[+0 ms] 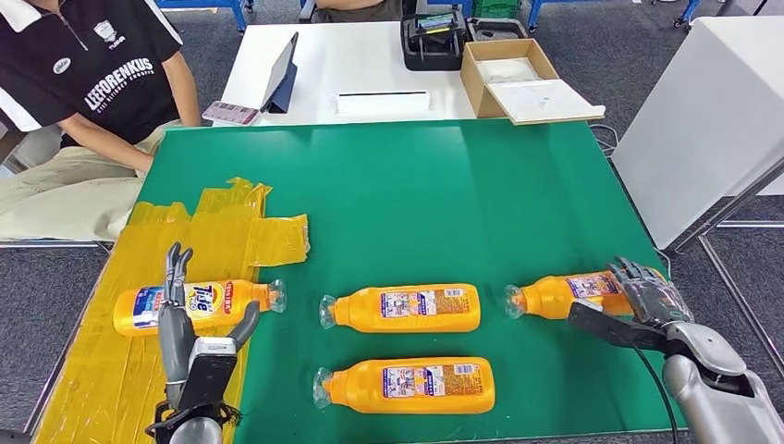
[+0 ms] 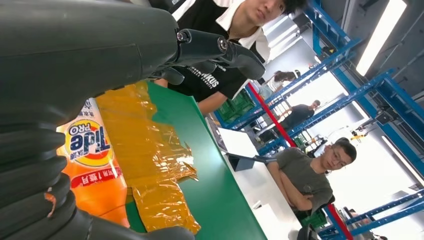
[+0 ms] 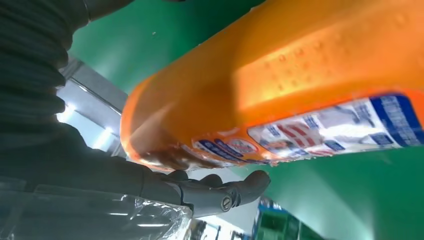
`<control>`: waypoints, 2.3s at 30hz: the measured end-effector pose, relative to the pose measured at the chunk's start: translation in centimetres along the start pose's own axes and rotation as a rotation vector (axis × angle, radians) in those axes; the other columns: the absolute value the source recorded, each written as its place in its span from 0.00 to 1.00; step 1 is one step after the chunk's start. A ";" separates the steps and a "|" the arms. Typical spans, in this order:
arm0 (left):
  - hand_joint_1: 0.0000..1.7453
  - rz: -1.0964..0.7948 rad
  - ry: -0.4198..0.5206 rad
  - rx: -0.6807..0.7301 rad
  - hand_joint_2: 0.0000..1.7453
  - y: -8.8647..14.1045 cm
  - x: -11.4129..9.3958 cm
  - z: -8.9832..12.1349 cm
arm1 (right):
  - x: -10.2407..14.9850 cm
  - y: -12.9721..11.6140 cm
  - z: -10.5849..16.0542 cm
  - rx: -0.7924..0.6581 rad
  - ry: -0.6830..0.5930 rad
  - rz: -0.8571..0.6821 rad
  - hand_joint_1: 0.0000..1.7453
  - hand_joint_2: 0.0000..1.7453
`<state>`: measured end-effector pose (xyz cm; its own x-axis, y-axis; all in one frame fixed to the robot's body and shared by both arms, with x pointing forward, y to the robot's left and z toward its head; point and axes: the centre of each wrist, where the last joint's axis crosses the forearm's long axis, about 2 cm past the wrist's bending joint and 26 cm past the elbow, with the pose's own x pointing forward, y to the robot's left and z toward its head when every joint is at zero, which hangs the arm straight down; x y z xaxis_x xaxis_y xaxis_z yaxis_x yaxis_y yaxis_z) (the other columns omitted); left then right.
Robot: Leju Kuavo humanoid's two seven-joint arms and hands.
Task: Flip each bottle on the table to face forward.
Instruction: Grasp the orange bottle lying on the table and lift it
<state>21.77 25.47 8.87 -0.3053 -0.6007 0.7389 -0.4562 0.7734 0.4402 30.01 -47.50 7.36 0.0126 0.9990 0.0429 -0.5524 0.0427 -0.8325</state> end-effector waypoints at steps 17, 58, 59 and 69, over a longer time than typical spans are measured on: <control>0.00 0.055 0.017 0.009 1.00 -1.8 -0.7 -1.0 | -1.2 -2.4 -1.9 0.223 0.008 -0.065 0.00 1.00; 0.00 0.019 0.014 -0.037 1.00 -2.1 0.2 1.2 | 4.5 2.0 -0.6 -0.069 -0.180 -0.071 1.00 1.00; 0.00 0.016 0.012 -0.040 1.00 -2.0 0.2 1.2 | 4.7 2.1 -0.5 -0.093 -0.169 -0.084 1.00 1.00; 0.00 0.161 0.008 -0.155 1.00 -1.8 2.3 1.1 | 12.8 3.7 3.6 -0.771 -0.254 -0.369 1.00 1.00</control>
<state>20.95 22.46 9.18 -0.3566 -0.4654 0.8101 -0.2676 0.8817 0.3887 25.13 -34.65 6.81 -0.1569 0.8907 0.4266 0.1662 0.4496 -0.8776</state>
